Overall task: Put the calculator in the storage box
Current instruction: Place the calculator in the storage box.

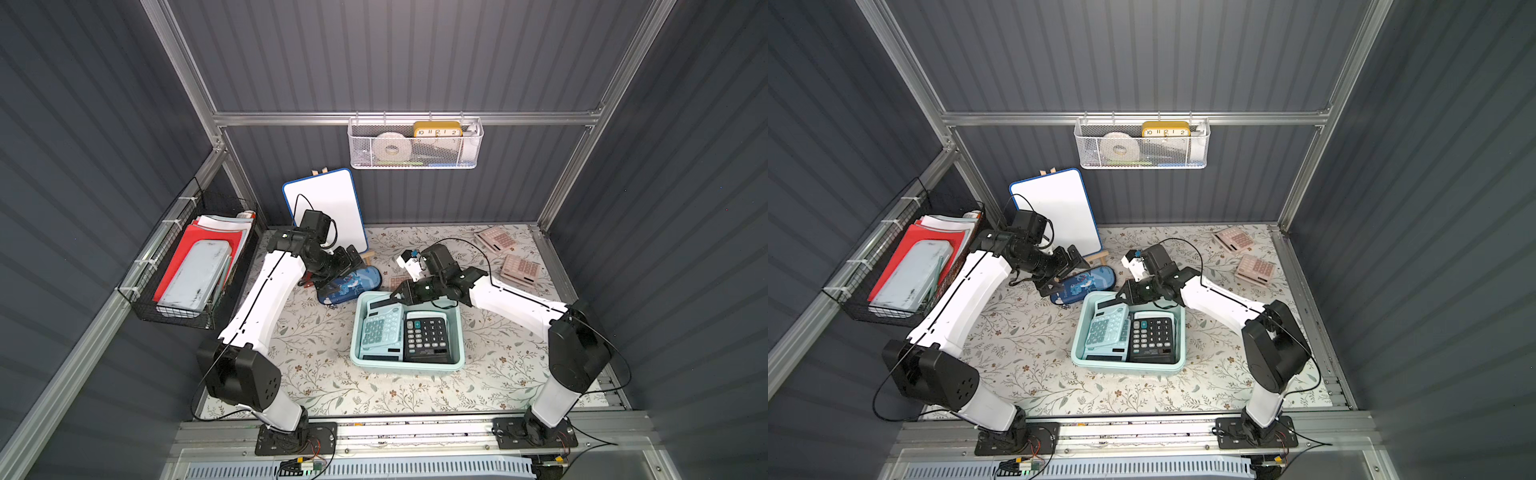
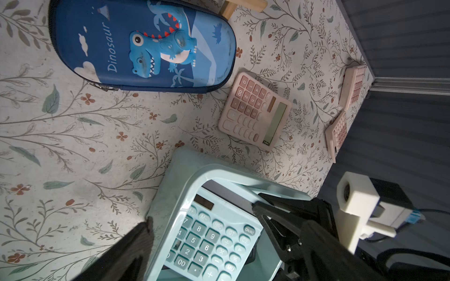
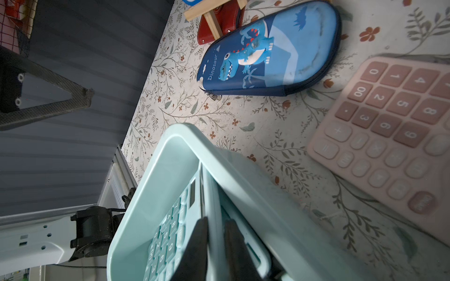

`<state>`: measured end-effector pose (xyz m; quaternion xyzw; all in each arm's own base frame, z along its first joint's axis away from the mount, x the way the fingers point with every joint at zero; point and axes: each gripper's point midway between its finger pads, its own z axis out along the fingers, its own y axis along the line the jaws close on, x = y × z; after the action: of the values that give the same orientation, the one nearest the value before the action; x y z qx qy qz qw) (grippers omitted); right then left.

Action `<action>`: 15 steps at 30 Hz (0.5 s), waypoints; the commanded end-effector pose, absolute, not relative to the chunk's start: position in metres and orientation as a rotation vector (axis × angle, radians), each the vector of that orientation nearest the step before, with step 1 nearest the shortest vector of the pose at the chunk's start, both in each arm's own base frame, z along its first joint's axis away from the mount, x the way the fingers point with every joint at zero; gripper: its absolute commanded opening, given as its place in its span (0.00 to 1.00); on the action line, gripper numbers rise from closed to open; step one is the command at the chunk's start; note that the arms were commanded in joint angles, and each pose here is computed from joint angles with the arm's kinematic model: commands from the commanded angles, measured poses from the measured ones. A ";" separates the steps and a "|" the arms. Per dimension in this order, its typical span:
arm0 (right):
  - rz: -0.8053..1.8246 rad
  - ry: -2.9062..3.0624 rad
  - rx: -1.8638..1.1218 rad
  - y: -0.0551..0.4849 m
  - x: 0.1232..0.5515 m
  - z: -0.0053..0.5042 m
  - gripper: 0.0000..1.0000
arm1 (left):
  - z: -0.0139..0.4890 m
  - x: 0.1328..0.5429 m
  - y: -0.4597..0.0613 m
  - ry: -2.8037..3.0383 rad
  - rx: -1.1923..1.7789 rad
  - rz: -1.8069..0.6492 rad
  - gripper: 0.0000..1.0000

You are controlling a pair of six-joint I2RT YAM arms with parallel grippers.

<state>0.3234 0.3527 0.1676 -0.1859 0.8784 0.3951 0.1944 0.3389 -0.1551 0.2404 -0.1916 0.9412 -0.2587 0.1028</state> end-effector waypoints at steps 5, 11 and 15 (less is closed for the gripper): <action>1.046 2.463 -0.516 0.347 0.327 0.178 0.41 | 0.237 0.339 -0.154 2.785 -0.558 -0.776 0.99; 0.948 2.533 -0.517 0.333 0.323 0.183 0.49 | 0.232 0.338 -0.150 2.803 -0.573 -0.749 0.99; 0.901 2.596 -0.536 0.323 0.312 0.185 0.51 | 0.227 0.335 -0.147 2.825 -0.582 -0.724 0.99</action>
<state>0.3199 0.3394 0.1769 -0.1849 0.9021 0.3471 0.1777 0.3423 -0.1525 0.2393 -0.1952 0.9402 -0.2584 0.1052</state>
